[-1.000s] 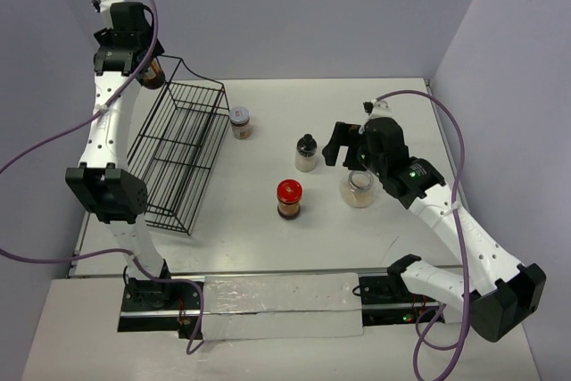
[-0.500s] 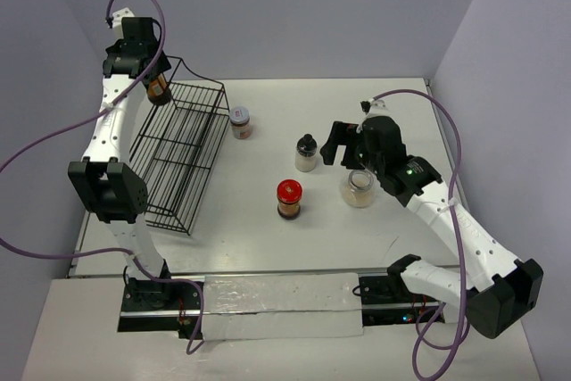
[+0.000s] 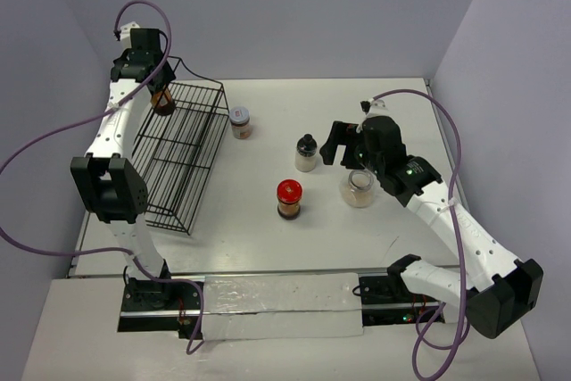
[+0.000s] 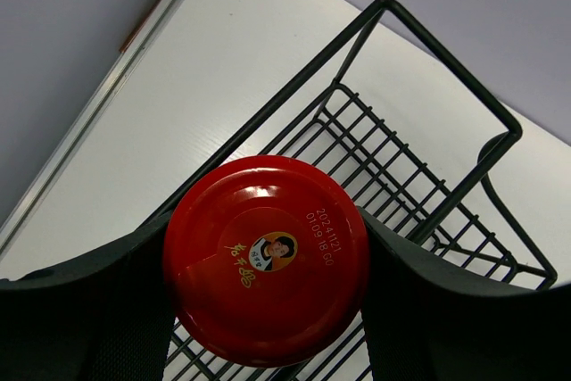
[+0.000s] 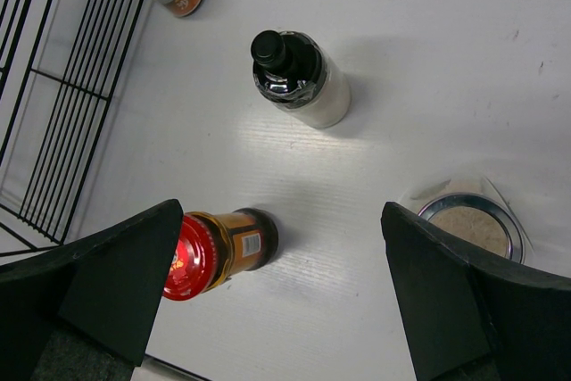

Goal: Organize the condiment bottles

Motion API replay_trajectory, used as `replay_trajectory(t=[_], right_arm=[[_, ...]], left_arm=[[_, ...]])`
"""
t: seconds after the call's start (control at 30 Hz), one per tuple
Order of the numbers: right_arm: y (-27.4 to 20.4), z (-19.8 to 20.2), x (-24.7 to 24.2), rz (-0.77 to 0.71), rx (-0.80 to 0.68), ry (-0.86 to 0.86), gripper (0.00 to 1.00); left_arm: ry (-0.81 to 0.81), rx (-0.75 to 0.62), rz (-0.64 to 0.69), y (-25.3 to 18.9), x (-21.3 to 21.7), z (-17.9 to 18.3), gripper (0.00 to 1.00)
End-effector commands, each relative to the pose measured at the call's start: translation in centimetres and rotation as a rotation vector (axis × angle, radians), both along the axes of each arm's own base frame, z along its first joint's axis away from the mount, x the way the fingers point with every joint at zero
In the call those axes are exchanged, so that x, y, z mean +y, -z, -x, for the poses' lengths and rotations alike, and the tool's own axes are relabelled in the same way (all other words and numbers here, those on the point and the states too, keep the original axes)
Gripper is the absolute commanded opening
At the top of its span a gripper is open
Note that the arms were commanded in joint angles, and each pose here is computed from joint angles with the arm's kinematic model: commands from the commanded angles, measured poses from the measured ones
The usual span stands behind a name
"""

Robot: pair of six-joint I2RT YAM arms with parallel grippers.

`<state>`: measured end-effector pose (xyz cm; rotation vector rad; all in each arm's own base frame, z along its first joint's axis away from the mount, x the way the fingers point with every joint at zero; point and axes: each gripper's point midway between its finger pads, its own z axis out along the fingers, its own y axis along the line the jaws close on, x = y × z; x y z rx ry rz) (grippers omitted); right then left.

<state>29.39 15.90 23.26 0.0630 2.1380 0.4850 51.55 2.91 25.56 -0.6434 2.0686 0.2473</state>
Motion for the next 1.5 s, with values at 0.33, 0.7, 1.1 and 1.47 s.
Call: replay_trajectory(t=[0.33, 0.7, 1.1, 1.47], right_arm=[[-1.8, -0.5, 0.5, -0.036, -0.055, -0.003, 1.0], [-2.2, -0.1, 0.3, -0.044, -0.06, -0.002, 1.0], [-3.3, 0.7, -0.5, -0.042, -0.067, 0.02, 1.0], [-4.4, 1.4, -5.2, 0.104, -0.105, 0.174, 1.0]], left_arm=[[-0.013, -0.136, 0.03, -3.6, 0.0, -0.7, 0.71], [0.066, -0.18, 0.066, -6.7, -1.9, -0.2, 1.0], [0.225, -0.385, -0.053, -19.7, -5.9, 4.1, 1.0], [0.641, -0.152, 0.066, -10.3, -23.6, 13.8, 0.99]])
